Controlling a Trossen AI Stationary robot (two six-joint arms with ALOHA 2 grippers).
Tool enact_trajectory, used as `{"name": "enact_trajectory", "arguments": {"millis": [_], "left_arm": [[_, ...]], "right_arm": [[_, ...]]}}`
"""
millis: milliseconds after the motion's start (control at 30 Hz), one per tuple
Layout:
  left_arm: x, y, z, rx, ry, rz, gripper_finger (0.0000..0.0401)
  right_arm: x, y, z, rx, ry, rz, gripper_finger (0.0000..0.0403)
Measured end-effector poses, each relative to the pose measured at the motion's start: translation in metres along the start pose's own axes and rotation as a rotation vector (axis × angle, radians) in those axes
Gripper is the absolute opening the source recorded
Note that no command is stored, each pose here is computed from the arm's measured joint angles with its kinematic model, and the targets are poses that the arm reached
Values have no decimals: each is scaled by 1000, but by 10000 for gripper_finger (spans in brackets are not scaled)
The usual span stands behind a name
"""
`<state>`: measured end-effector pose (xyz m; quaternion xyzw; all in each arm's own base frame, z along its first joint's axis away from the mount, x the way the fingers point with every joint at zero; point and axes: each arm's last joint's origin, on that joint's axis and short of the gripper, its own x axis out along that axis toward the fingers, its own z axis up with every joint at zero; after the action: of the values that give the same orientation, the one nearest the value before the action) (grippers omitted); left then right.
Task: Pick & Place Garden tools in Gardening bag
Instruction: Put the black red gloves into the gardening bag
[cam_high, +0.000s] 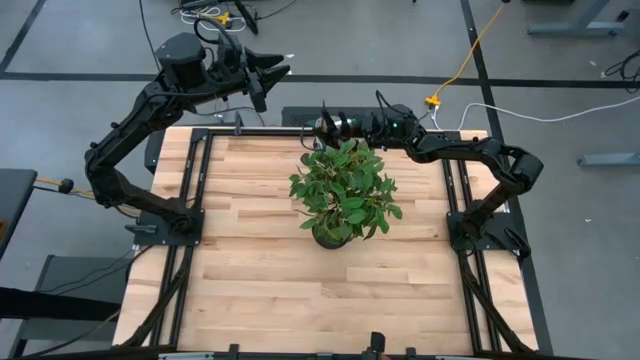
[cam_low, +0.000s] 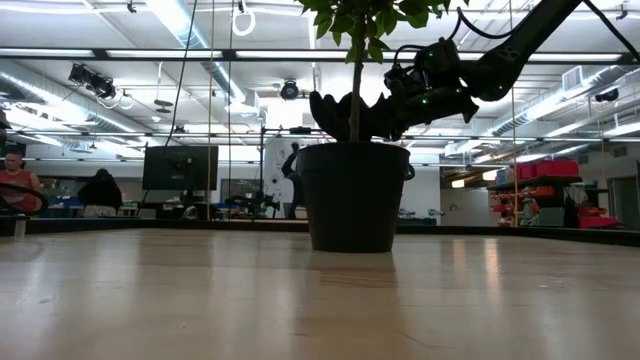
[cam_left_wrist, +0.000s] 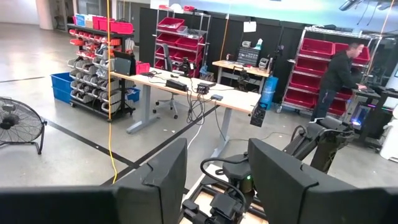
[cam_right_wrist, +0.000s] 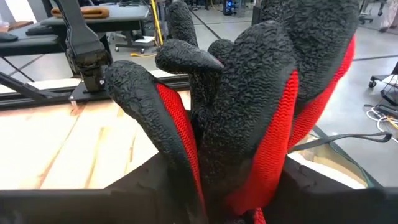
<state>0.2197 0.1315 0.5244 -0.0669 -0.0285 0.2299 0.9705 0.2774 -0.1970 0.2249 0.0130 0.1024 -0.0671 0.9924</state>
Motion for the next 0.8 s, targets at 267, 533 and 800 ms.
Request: {"name": "enact_trajectory", "arguments": {"millis": [267,533,800], "left_arm": [[0,0,0,1,0,0,177],[0,0,0,0,0,0,177],[0,0,0,0,0,-1,177]], "right_arm": [[0,-1,4,60,-34,-4,184],[-3,-5,8,77,-78,-10,169],[-3,-4,7,87,-72,19,165]]}}
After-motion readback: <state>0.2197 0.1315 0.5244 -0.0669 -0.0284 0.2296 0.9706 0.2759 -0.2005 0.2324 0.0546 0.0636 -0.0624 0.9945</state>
